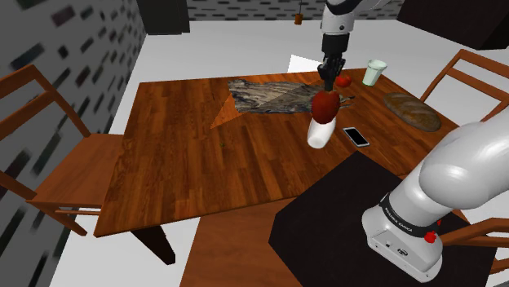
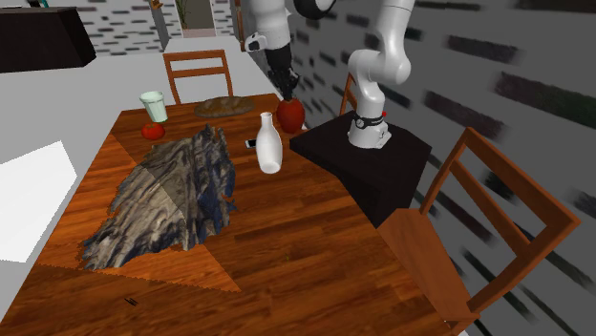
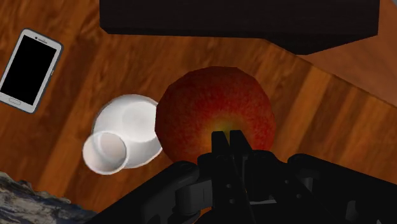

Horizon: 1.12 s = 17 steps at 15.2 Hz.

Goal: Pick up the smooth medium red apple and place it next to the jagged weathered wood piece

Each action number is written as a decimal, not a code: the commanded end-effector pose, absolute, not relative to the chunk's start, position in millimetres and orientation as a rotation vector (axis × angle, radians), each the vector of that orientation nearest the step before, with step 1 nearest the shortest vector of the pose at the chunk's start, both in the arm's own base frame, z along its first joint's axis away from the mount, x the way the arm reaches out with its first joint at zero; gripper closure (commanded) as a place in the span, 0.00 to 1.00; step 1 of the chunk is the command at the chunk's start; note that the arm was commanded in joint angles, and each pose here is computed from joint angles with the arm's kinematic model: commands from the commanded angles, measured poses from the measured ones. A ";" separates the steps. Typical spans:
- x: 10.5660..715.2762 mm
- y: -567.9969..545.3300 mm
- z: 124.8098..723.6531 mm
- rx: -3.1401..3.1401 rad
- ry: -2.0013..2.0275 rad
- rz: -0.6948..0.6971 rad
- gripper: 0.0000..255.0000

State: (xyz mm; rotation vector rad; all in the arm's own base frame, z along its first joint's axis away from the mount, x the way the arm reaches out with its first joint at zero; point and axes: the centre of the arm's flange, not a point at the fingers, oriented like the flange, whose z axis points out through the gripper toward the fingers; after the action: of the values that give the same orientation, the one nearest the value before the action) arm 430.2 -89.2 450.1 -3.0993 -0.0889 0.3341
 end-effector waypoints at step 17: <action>418.4 -326.6 451.3 -3.100 -0.091 0.334 1.00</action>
State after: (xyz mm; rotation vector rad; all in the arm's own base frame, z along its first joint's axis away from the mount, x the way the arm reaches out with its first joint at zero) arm 418.4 -313.0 453.1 -3.0990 -0.0880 0.3339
